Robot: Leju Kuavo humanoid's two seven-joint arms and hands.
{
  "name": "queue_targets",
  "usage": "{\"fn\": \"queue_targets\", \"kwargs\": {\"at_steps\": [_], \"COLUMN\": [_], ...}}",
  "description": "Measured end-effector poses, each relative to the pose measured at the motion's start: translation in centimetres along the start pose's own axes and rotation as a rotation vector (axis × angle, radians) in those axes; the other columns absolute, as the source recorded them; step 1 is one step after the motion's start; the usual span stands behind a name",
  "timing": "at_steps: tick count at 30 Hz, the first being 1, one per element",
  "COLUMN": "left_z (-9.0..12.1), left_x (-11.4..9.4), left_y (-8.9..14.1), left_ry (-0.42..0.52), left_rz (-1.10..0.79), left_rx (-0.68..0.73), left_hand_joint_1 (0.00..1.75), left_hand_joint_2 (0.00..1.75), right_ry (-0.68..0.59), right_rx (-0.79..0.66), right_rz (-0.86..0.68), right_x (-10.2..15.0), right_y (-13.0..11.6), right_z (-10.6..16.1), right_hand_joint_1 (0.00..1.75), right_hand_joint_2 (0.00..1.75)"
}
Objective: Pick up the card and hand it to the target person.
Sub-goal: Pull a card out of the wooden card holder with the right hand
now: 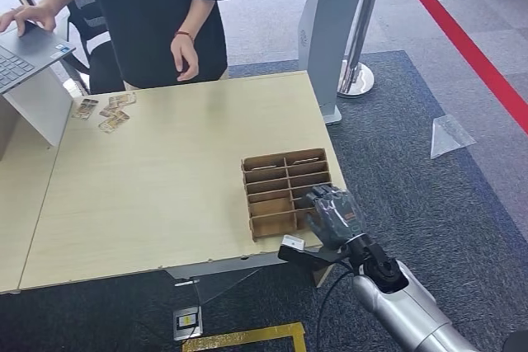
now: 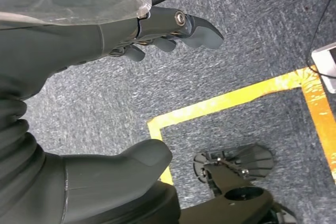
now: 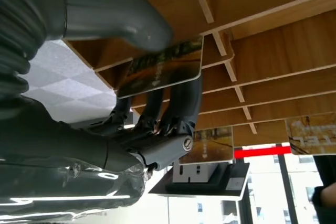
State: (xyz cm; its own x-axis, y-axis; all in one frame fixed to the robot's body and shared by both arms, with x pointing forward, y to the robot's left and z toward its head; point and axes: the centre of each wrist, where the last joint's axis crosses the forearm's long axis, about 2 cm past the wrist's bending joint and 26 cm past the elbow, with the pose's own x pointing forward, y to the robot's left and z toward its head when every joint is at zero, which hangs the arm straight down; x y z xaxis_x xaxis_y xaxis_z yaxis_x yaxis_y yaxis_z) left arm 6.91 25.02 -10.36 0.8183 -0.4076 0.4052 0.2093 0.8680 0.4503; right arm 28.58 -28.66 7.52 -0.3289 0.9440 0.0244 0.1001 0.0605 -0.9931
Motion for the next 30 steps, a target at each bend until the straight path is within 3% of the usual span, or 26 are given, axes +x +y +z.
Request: {"fn": "queue_targets", "kwargs": {"at_steps": [11, 19, 25, 30], "left_z": [-0.1, 0.0, 0.1, 0.0], "left_x": [0.1, -0.2, -0.3, -0.3], "left_y": [0.2, 0.0, 0.0, 0.0], "left_ry": [0.011, 0.041, 0.051, 0.049], "left_rz": [0.001, -0.009, -0.022, -0.033], "left_rx": [-0.004, -0.026, -0.047, -0.063], "left_hand_joint_1": [0.00, 0.00, 0.00, 0.00], "left_hand_joint_2": [1.75, 1.75, 1.75, 1.75], "right_ry": [0.024, 0.025, -0.027, -0.131], "right_rx": [-0.013, 0.005, -0.027, -0.070], "right_rz": [0.050, 0.138, 0.158, 0.138], "right_x": [-0.3, 0.2, 0.0, -1.5], "right_y": [0.3, -1.6, -5.5, -11.8], "right_z": [-0.2, -0.9, -2.5, -4.6], "right_hand_joint_1": [1.75, 1.75, 1.75, 1.75], "right_hand_joint_2": [1.75, 1.75, 1.75, 1.75]}}
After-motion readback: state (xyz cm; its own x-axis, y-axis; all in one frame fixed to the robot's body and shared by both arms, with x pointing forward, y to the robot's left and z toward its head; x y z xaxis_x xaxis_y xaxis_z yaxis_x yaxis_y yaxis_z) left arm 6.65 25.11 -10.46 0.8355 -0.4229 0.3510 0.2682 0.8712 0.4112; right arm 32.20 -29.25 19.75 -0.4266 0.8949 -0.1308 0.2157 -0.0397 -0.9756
